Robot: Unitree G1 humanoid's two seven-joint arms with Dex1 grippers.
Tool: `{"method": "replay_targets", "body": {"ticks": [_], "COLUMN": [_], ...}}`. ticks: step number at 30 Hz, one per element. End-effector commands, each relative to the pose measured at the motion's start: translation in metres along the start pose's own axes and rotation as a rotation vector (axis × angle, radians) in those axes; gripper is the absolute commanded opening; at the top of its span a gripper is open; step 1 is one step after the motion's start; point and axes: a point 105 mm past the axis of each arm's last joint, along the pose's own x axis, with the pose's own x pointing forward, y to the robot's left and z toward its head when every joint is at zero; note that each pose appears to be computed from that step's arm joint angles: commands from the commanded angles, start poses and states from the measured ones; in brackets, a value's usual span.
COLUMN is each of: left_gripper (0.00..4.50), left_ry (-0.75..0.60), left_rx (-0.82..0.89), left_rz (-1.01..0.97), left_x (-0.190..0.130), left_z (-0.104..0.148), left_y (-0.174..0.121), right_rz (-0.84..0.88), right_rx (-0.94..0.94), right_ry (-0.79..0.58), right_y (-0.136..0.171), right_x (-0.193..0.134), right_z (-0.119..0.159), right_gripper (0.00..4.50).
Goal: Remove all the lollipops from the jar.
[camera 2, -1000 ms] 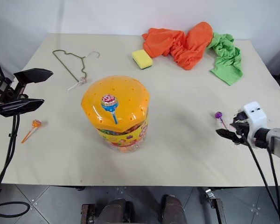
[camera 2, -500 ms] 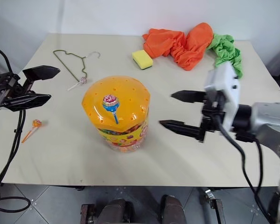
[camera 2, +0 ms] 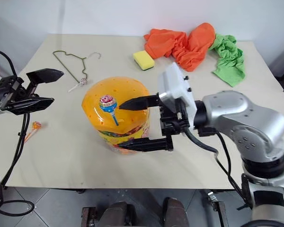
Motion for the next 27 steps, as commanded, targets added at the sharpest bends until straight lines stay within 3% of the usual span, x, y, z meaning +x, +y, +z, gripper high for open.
{"method": "replay_targets", "body": {"ticks": [1, 10, 12, 19, 27], "left_gripper": [4.5, 4.5, 4.5, 4.5, 4.5], "left_ry": [-0.009, -0.012, -0.016, -0.013, -0.004], "left_rx": [0.047, 0.05, 0.051, 0.048, 0.034], "left_rz": [-0.111, -0.101, -0.107, -0.112, -0.107], "left_x": [-0.002, -0.002, -0.002, -0.002, -0.003], "left_z": [0.01, 0.01, 0.011, 0.01, 0.007], "left_y": [-0.017, -0.019, -0.019, -0.017, -0.017], "right_rz": [0.027, 0.041, 0.034, -0.078, -0.41], "right_rx": [-0.035, -0.091, -0.11, -0.193, -0.244], "right_ry": [-0.003, -0.031, -0.043, -0.102, -0.045], "right_y": [-0.004, -0.013, -0.016, -0.035, -0.066], "right_x": [0.008, 0.016, 0.015, -0.005, -0.077], "right_z": [-0.003, 0.0, 0.004, 0.031, 0.062], "right_gripper": [3.54, 0.49, 0.04, 0.04, 0.04]}}
